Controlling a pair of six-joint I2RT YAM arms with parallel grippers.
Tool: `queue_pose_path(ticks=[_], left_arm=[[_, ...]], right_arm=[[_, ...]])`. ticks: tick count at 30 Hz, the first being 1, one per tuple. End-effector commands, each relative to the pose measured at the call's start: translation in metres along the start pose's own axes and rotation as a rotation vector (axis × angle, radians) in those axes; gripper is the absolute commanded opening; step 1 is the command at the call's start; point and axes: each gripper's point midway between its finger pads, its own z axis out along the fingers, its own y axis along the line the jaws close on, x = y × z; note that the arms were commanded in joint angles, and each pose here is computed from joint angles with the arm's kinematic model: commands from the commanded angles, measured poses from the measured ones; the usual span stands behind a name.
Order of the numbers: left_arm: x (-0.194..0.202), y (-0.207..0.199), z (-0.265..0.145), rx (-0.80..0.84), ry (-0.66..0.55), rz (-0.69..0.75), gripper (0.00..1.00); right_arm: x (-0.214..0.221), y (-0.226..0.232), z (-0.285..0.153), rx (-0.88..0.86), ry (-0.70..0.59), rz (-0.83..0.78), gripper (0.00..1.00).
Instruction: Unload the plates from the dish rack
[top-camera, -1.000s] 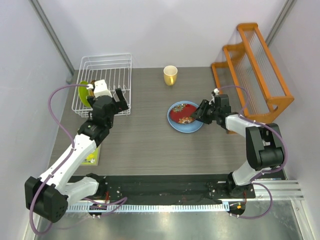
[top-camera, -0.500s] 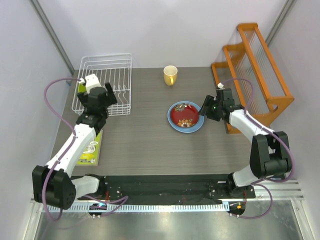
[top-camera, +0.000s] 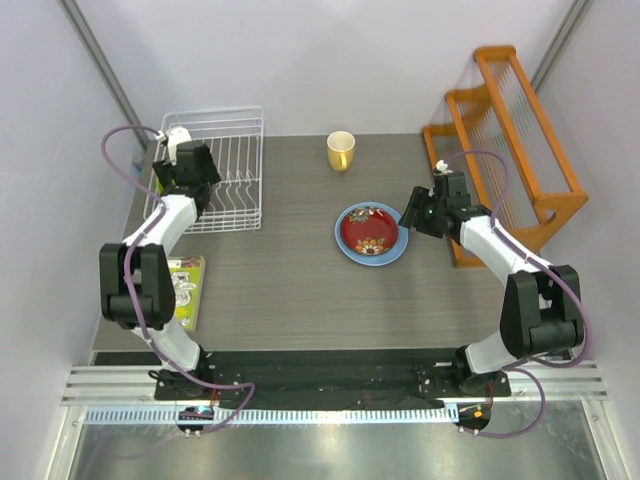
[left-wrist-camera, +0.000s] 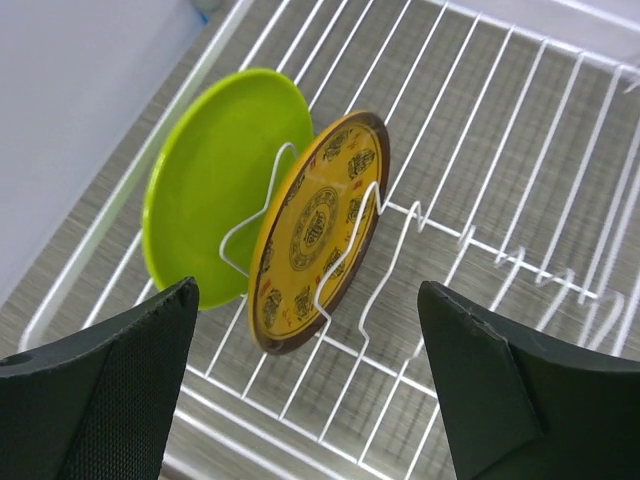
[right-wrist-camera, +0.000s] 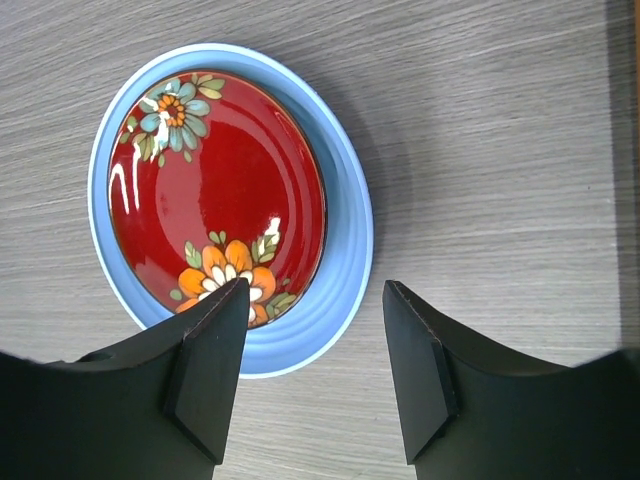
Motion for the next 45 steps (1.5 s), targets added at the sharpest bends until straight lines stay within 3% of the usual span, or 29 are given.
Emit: queue_pose_path(ticks=[1,7,10,11,17,21,28,38,41,45], left_arm=[[-0.010,-0.001,0.023,-0.035,-0.025,-0.059,0.90],[0.001,0.003,0.048,-0.070,0.017,-0.056,0.88],[0.009,0.001,0.051,-0.067,0.042,-0.054,0.72],[0.011,0.002,0.050,-0.068,0.046,-0.052,0.61],[0.015,0.004,0.042,-0.063,0.054,-0.055,0.20],[0.009,0.007,0.037,-0.067,0.053,-0.056,0.00],[-0.037,0.015,0.011,-0.056,-0.037,-0.043,0.00],[-0.107,0.032,-0.058,-0.164,-0.222,0.113,0.00],[-0.103,0.011,-0.081,-0.042,-0.215,0.084,0.00],[-0.071,-0.038,-0.103,0.207,-0.098,0.020,0.00]], right_arm=[[-0.019,0.008,0.004,-0.015,-0.030,-0.025,0.61],[-0.012,0.007,0.016,-0.015,0.011,-0.033,0.62],[-0.011,0.005,0.019,-0.011,0.017,-0.037,0.61],[-0.011,0.004,0.019,-0.008,0.017,-0.037,0.61],[-0.009,0.005,0.020,-0.013,0.024,-0.036,0.61],[-0.009,0.004,0.018,-0.013,0.021,-0.035,0.61],[-0.011,0.005,0.011,-0.013,0.001,-0.032,0.61],[-0.018,0.011,-0.006,-0.030,-0.036,-0.022,0.63],[-0.024,0.019,-0.015,-0.056,-0.064,-0.021,0.63],[-0.036,0.037,-0.029,-0.076,-0.148,-0.041,0.63]])
